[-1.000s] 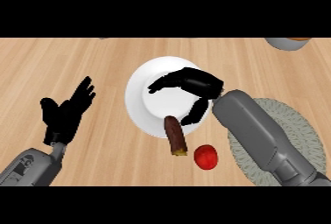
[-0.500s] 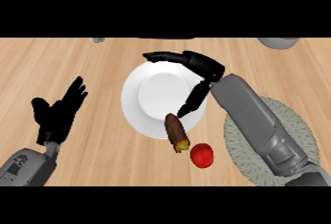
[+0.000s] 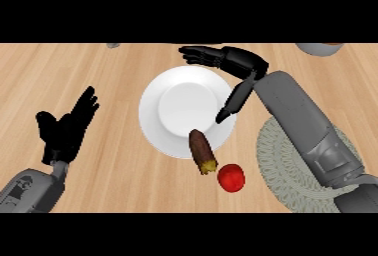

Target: Pick the sweet potato from the placemat and place it in the plate

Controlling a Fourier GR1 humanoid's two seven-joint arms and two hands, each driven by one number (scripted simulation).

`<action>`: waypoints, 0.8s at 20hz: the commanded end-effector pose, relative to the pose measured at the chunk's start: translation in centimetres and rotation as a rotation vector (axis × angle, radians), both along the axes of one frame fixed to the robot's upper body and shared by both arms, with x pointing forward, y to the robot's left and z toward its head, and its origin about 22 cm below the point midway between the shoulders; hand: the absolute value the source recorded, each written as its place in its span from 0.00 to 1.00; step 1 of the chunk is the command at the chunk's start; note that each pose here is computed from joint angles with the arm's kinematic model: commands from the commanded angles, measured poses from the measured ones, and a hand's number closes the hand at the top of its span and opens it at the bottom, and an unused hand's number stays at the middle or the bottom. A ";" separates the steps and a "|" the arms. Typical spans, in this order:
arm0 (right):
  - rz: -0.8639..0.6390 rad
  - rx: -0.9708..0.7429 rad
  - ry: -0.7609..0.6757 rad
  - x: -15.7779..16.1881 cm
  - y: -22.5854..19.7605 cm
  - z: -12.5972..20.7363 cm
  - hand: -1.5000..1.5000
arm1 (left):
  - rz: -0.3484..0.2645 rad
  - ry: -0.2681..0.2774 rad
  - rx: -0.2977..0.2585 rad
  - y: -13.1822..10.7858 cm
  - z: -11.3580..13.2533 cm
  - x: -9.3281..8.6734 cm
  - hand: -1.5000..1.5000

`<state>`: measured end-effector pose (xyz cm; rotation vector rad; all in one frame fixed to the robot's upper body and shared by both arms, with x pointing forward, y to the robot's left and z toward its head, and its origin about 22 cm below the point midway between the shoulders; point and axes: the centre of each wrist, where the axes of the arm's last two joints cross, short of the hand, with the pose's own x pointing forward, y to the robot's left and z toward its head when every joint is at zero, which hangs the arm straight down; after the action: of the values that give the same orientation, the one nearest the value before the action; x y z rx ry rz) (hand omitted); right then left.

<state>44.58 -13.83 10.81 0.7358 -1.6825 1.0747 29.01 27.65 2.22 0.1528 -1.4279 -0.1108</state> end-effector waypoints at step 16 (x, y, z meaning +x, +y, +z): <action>0.025 0.096 0.000 1.5 -5.4 0.8 0.00 | -0.063 0.000 0.000 -2.7 0.1 1.2 0.50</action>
<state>46.06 -17.64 12.32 0.6122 -1.7295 1.0243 29.88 26.06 2.59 0.1191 -1.4450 -0.1466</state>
